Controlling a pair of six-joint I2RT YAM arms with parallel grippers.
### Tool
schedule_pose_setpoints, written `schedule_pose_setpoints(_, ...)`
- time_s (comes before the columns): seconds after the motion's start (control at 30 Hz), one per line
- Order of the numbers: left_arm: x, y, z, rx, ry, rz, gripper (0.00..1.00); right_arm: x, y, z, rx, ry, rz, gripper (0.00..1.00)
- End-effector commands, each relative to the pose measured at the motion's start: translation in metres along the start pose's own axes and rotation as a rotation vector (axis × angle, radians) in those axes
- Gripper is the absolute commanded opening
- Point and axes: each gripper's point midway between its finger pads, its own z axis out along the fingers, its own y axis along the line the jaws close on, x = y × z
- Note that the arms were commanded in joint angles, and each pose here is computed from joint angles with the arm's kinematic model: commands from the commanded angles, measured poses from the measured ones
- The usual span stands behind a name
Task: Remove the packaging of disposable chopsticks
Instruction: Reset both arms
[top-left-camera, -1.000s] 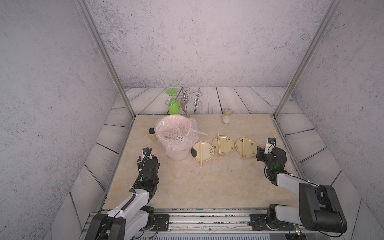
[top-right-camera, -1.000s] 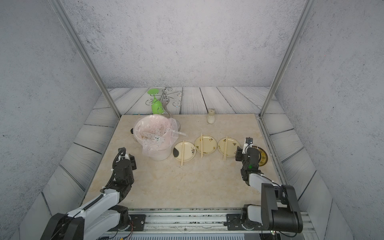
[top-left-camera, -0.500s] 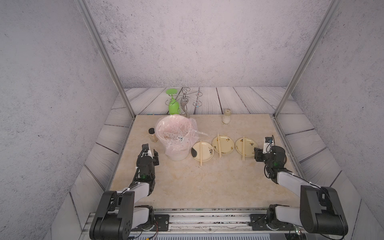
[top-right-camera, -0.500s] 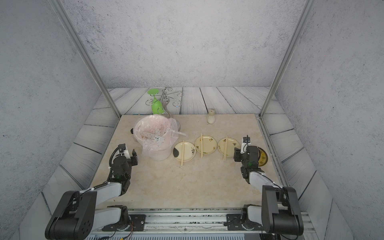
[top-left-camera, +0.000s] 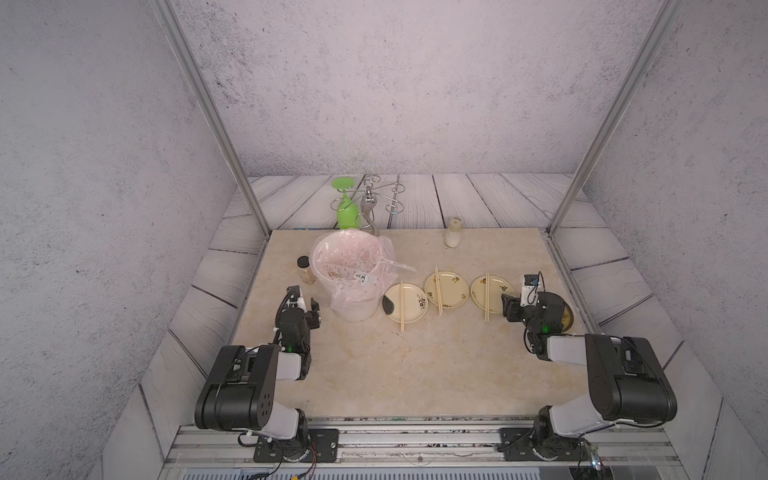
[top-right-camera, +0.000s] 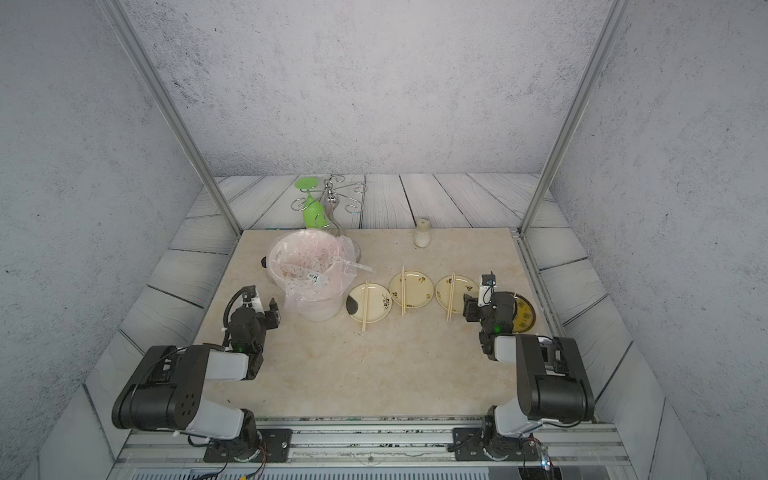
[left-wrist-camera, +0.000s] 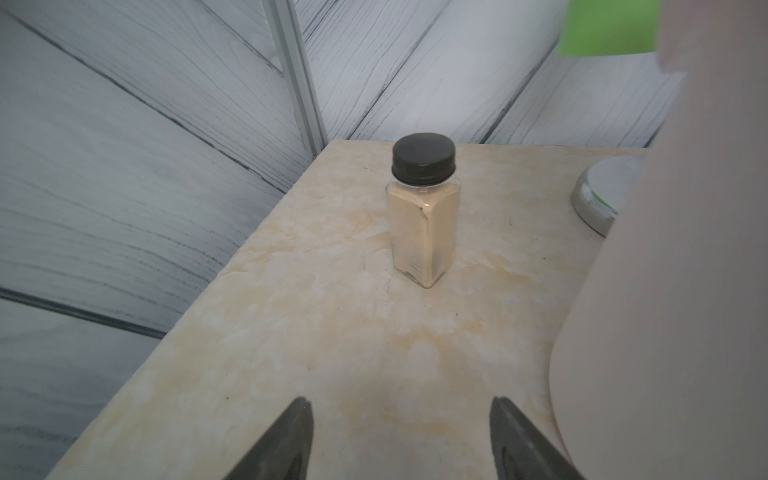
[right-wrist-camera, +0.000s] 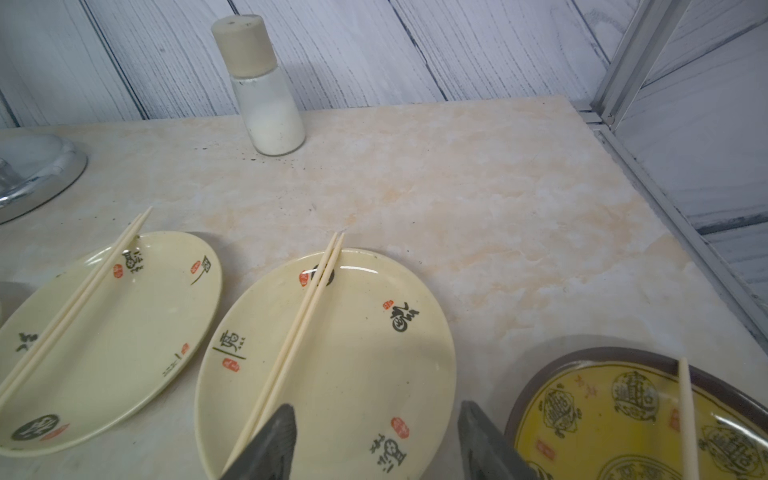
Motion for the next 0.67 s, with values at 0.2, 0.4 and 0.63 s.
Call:
schedule_pose_setpoints(0.2,-0.0108,0.0133,0.0112,-0.056,0.002,-0.056,0.99,-0.0106,-0.0058,0.006,0.048,-0.019,-0.003,0.99)
schedule_pose_setpoints(0.4,-0.0101,0.0124,0.0133,-0.054,0.013,-0.051,0.99,-0.0102,-0.0062,0.006,0.049,-0.017,-0.003,0.99)
schedule_pose_setpoints(0.63,-0.0103,0.012,0.0134,-0.052,0.013,-0.049,0.99,-0.0111,-0.0058,0.0046,0.049,-0.025,-0.004,0.99)
